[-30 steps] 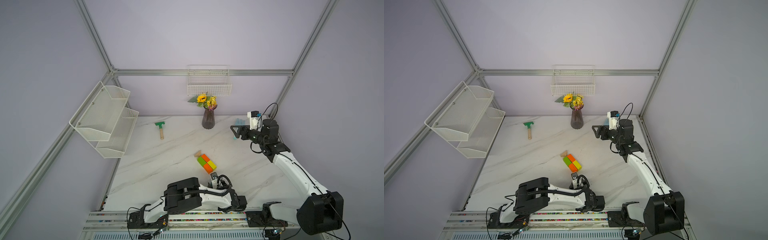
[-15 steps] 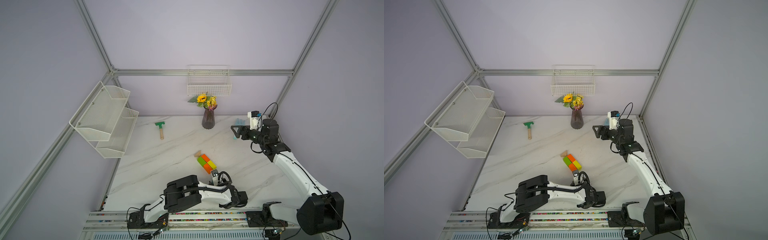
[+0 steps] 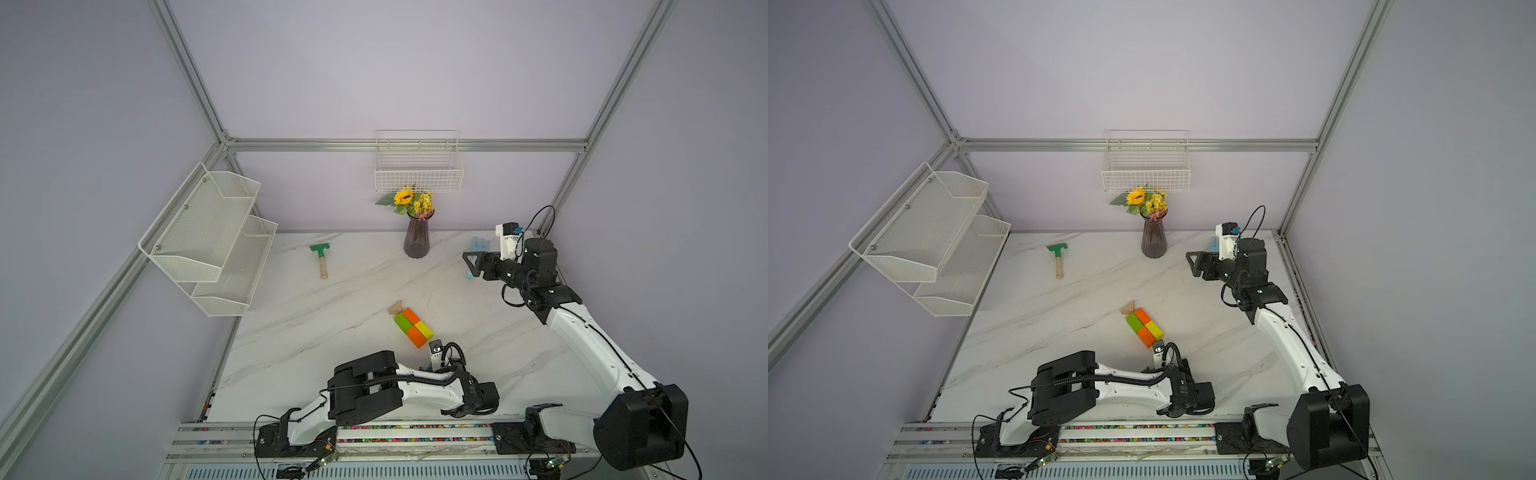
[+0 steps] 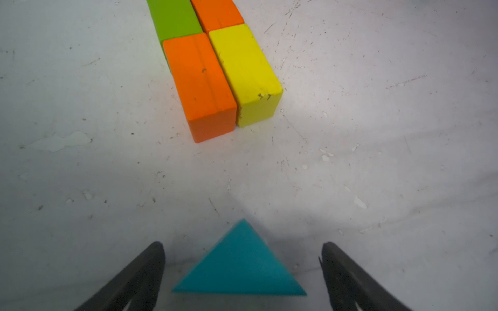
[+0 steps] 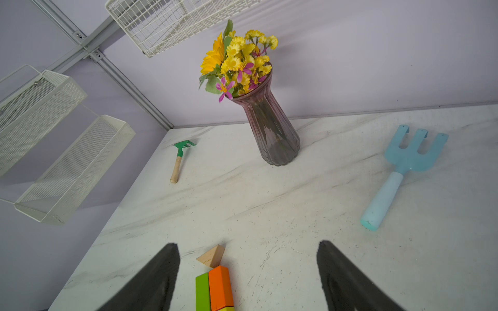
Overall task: Assemble a piece of candy with building blocks
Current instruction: Place the building block at the center of the board.
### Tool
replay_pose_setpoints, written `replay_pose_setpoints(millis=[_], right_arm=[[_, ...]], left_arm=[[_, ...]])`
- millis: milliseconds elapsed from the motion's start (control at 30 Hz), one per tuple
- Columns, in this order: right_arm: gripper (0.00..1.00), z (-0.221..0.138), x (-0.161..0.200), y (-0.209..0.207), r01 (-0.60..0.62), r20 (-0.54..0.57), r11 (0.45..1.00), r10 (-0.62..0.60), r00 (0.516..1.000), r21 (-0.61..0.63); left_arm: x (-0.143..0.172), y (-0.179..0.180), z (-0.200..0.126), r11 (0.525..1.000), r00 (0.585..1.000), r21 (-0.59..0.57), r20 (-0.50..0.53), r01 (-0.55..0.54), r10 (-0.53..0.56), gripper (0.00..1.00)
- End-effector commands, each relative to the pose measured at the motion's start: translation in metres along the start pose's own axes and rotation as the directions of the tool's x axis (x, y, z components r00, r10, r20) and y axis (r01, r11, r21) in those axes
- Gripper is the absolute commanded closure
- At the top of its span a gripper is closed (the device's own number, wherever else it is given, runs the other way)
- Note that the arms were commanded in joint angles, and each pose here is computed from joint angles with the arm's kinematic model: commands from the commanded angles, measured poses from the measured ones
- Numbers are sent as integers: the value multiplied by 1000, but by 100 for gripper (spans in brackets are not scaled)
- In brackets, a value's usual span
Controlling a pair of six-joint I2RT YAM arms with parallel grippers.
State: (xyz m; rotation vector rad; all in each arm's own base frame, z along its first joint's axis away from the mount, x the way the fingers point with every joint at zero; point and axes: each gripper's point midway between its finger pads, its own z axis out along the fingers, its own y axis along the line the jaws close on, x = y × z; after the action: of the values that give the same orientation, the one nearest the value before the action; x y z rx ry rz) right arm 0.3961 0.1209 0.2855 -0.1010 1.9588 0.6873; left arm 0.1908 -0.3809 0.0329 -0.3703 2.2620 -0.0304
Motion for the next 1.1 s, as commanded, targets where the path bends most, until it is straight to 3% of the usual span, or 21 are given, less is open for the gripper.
replay_pose_setpoints(millis=[0,133,333,467,533,567,633,667,733,833,1000,1067], right_arm=[[16,-8,-14,4,24,32,1000,-24,999,5],[16,-8,-15,3,25,32,1000,-26,999,18],[16,-23,-25,-5,20,86,995,-29,996,98],[20,-36,-25,-15,-12,132,985,-11,991,172],[35,-44,-23,-15,-26,147,983,-1,989,184],[48,-49,-22,-14,-29,156,982,-1,988,185],[88,-59,-19,-11,-43,171,983,12,985,176],[100,-62,-15,-7,-52,169,986,25,985,158],[100,-65,-3,4,-62,144,994,49,988,91],[100,-63,20,15,-98,69,995,97,993,6],[100,-59,58,24,-169,-69,983,164,984,-67],[100,-62,73,25,-219,-92,972,212,973,-84]], left_arm=[[1,-5,-3,1000,999,30,-32,8,-7,0],[-24,-20,-29,994,994,93,96,-55,46,0],[-75,-35,-83,968,974,185,182,-172,138,0],[-120,-10,-112,966,963,227,262,-123,61,0],[-144,9,-122,967,953,238,303,-95,19,0],[-156,20,-127,967,944,241,329,-86,2,0],[-176,45,-130,969,930,240,365,-59,-34,1],[-186,62,-129,972,923,233,380,-39,-53,4],[-212,97,-128,971,912,236,386,47,-138,13],[-241,155,-120,958,877,230,409,169,-253,37],[-263,239,-109,929,786,218,496,299,-369,96],[-264,258,-103,927,772,214,513,309,-376,100]])
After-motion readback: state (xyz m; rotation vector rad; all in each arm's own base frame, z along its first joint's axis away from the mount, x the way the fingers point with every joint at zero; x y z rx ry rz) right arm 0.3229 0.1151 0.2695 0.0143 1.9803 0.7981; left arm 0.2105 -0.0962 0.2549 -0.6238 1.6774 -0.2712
